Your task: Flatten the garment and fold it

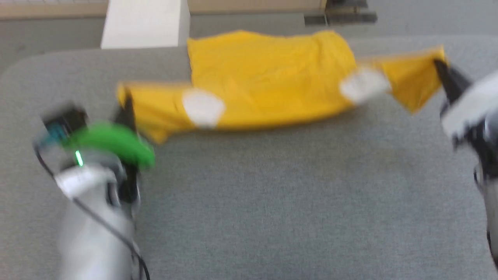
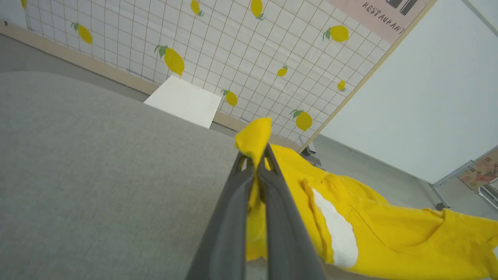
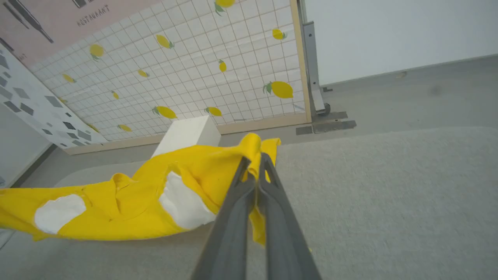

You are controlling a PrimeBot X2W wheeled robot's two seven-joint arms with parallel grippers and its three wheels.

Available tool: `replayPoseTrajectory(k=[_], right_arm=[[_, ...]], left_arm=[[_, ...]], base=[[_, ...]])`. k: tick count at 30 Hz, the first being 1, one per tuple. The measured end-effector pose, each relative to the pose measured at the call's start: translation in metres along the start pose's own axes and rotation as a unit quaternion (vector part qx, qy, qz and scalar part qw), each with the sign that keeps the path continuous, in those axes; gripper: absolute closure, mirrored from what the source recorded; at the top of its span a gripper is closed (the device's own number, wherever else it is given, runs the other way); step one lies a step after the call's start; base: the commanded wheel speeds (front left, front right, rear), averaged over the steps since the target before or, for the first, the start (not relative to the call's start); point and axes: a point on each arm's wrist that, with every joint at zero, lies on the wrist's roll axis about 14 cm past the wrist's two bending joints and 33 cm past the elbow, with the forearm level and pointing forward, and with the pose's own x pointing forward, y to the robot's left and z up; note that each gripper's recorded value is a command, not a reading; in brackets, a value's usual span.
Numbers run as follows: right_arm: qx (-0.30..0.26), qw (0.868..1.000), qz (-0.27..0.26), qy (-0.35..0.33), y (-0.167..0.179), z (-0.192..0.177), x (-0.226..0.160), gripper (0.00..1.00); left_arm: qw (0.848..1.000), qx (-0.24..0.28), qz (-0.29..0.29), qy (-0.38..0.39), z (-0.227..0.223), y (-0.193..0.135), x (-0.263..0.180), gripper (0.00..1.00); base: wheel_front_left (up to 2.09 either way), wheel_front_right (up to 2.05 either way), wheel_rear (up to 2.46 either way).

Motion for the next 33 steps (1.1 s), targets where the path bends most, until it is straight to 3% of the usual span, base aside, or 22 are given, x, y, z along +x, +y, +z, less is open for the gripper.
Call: replayPoseTrajectory(k=[7,13,17,20,23,26,33], right_arm=[[0.002,0.997,-0.069,0.022,-0.044,-0.054,-0.087,1.0],[0.026,0.992,-0.113,0.057,-0.06,-0.083,-0.138,1.0],[-0.005,0.988,-0.129,0.09,-0.064,-0.092,-0.159,1.0],[-0.043,0.984,-0.108,0.132,-0.05,-0.1,-0.157,1.0],[-0.111,0.968,-0.075,0.21,-0.031,-0.124,-0.158,1.0],[-0.151,0.944,-0.039,0.29,-0.01,-0.155,-0.162,1.0],[-0.199,0.883,-0.018,0.425,-0.004,-0.208,-0.177,1.0]], left_arm=[[0.995,-0.044,0.052,0.073,-0.057,0.03,-0.097,1.0],[0.986,-0.061,0.121,0.096,-0.071,0.063,-0.155,1.0],[0.982,-0.032,0.141,0.121,-0.077,0.075,-0.173,1.0],[0.979,0.019,0.132,0.151,-0.083,0.074,-0.173,1.0],[0.974,0.065,0.118,0.184,-0.095,0.067,-0.172,1.0],[0.968,0.095,0.113,0.201,-0.101,0.063,-0.171,1.0],[0.969,0.1,0.109,0.196,-0.1,0.059,-0.162,1.0]], base=[[0.0,0.0,0.0],[0.0,0.0,0.0],[0.0,0.0,0.0],[0.0,0.0,0.0],[0.0,0.0,0.0],[0.0,0.0,0.0],[0.0,0.0,0.0]])
